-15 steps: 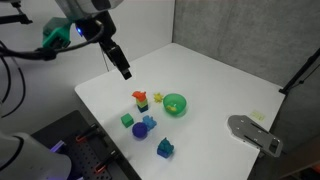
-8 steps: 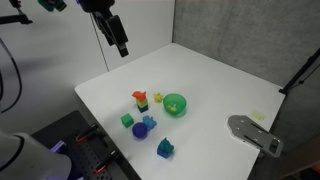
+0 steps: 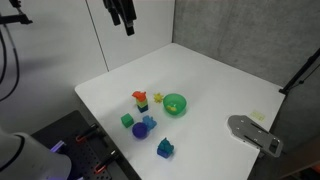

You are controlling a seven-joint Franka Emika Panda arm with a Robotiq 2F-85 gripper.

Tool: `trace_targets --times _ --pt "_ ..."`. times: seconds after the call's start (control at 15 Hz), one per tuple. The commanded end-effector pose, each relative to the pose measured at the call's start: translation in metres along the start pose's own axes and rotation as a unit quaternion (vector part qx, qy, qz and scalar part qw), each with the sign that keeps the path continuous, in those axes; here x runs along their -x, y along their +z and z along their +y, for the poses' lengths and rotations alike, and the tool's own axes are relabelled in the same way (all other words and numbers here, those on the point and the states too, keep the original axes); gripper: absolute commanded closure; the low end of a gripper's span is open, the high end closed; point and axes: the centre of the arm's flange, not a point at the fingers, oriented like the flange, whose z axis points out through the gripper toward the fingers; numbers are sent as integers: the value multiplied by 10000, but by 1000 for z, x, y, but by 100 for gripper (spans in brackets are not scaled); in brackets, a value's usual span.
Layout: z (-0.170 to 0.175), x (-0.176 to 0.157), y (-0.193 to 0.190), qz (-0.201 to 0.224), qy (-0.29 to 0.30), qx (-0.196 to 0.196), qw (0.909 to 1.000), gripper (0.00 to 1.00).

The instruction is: Remove the yellow toy from the green bowl and put it on the table.

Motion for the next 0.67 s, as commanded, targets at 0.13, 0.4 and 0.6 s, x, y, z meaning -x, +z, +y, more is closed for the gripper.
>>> trace_targets --times 0.13,0.4,0.6 --pt "-29 -69 -9 -241 186 -378 9988 0" --pt "-45 -108 4 -351 200 -558 9976 0" --pt "-52 -131 23 -358 224 -615 9972 0"
